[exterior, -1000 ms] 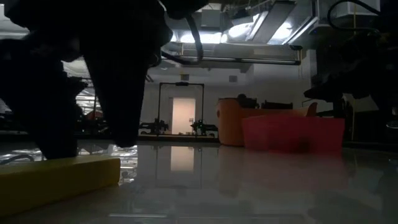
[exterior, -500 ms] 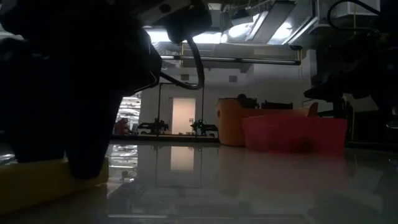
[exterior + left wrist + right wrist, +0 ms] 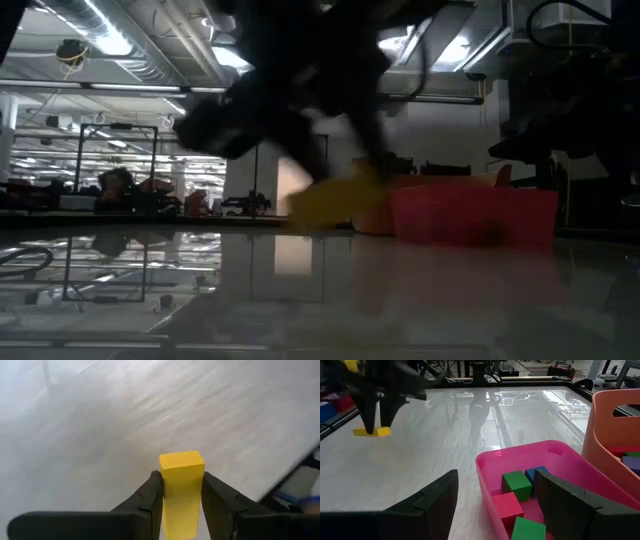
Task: Sort blocks by size
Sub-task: Put the yellow rectangle block into the orange bin
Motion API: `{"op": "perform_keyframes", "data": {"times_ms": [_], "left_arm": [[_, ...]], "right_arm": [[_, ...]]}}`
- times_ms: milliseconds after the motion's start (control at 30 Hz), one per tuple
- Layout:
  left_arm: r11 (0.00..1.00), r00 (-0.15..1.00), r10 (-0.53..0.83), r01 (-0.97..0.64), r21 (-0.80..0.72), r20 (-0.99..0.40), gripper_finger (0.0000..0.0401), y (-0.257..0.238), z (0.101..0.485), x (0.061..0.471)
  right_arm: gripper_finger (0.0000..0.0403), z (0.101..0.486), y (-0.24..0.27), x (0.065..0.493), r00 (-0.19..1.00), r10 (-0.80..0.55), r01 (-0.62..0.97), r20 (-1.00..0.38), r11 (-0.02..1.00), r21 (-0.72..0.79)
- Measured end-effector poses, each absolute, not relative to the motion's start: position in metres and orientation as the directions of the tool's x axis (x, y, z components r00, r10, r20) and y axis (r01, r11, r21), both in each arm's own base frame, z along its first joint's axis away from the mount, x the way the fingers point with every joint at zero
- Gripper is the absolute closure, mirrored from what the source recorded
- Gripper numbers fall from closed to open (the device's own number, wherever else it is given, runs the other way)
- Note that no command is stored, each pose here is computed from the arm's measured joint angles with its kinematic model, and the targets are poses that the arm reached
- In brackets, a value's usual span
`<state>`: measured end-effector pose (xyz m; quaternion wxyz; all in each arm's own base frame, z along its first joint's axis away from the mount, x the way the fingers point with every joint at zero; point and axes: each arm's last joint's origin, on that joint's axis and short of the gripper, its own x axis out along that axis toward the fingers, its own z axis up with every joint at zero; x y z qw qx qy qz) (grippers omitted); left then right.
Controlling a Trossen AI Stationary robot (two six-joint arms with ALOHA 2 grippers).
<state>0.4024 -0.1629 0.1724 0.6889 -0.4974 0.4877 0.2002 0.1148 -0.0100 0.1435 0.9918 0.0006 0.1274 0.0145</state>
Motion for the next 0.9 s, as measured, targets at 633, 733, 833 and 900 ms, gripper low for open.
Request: {"op": "perform_keyframes", "data": {"times_ms": [633,733,833,900], "left_arm": [[0.767,0.827,0.255,-0.488,-0.417,-0.501,0.0303,0.071,0.274,0.476],[0.773,0.835,0.339,-0.51,-0.377,-0.433,0.0302,0.11,0.28,0.472],[0.755,0.829,0.387,-0.536,-0.377,-0.404,0.0302,0.138,0.281,0.467],[0.736,0.816,0.41,-0.56,-0.38,-0.407,0.0302,0.153,0.277,0.465]], "right_arm": [[0.0145,0.149,-0.01,0.116,0.98,0.028,-0.029,-0.199,1.0,-0.003],[0.0145,0.151,-0.01,0.116,0.984,0.027,-0.029,-0.178,1.0,-0.007],[0.0145,0.152,-0.01,0.117,0.985,0.027,-0.029,-0.171,1.0,-0.008],[0.0146,0.152,-0.01,0.117,0.985,0.027,-0.029,-0.169,1.0,-0.008]]}}
